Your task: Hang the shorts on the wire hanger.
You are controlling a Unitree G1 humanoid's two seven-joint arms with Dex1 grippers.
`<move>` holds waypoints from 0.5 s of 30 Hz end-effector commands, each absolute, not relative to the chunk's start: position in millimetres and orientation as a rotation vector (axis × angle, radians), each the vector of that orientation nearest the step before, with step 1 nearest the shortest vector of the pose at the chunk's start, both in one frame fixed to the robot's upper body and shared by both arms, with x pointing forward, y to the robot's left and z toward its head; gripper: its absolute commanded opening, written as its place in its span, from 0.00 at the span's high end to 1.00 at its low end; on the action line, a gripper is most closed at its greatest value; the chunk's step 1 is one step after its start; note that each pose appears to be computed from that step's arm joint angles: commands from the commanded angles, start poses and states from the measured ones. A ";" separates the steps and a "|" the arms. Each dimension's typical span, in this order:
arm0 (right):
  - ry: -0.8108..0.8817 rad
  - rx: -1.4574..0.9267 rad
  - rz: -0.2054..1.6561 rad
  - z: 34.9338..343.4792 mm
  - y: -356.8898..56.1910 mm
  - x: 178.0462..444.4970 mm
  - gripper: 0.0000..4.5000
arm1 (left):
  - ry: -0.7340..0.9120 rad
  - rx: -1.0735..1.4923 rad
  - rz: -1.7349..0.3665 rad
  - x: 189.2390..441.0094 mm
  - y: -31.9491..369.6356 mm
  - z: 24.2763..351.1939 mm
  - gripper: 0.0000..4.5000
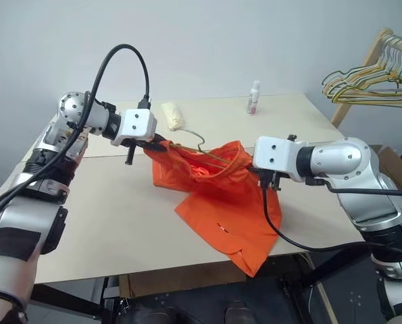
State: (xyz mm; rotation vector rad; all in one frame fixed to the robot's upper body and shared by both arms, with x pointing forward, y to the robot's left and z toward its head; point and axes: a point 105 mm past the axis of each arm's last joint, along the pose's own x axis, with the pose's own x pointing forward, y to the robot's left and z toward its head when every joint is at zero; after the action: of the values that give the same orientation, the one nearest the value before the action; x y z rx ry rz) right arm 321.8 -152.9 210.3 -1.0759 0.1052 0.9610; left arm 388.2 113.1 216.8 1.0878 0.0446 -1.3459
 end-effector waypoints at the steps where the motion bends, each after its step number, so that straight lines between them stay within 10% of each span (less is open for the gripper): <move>1: 0.042 -1.072 0.955 223.2 -149.6 321.5 0.61 | -0.043 1.068 -1.335 384.9 109.4 235.4 1.00; 15: 0.057 -0.843 1.101 221.2 -151.1 307.4 0.61 | -0.011 1.143 -1.319 388.3 113.3 223.1 1.00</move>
State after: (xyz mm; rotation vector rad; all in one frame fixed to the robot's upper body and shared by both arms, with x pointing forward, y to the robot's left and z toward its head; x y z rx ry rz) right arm 310.1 -148.9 208.5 -0.8384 0.1037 1.1033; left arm 389.1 117.4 208.6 1.1326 0.0495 -1.3276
